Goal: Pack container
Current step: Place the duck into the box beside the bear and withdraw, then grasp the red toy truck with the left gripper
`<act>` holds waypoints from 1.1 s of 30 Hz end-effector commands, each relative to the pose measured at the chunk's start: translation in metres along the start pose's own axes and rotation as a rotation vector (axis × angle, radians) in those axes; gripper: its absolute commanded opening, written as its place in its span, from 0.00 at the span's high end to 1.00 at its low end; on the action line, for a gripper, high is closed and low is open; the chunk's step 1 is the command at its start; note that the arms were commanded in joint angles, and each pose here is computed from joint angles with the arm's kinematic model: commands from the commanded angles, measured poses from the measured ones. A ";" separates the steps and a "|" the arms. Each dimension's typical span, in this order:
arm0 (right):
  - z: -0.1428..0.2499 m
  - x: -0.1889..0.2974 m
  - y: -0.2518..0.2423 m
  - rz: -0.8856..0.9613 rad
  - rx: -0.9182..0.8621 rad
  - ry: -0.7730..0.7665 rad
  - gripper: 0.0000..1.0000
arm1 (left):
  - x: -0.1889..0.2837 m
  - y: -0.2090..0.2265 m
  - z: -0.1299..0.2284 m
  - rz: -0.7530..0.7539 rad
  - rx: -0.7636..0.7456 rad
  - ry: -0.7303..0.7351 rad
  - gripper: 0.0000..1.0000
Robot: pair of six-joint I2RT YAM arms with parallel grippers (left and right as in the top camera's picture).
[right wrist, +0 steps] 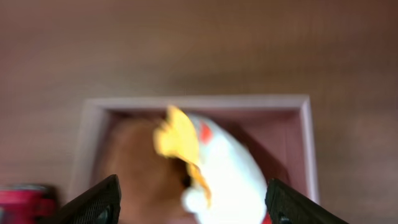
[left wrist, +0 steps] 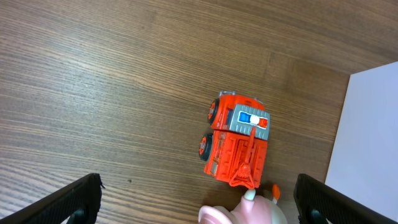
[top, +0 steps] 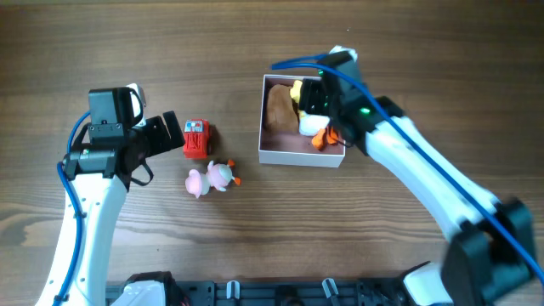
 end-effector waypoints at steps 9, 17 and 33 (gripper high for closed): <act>0.003 0.080 -0.069 0.141 -0.271 0.119 0.09 | 0.003 -0.002 -0.006 0.020 0.016 -0.024 0.00; 0.010 0.089 -0.143 0.169 -0.532 0.246 0.00 | 0.004 -0.019 -0.005 0.228 0.022 0.033 0.00; 0.017 0.090 -0.146 0.189 -0.541 0.289 0.00 | -0.154 -0.039 0.031 -0.101 -0.290 0.408 0.23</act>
Point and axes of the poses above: each gripper's point midway between its finger pads, its own x axis back along the fingers, its own y axis along the line the jaws close on, z = x × y, the point moved 10 cm from there along x, back along the fingers, and after that the axes turned 3 degrees about x, right-handed, at the moved point
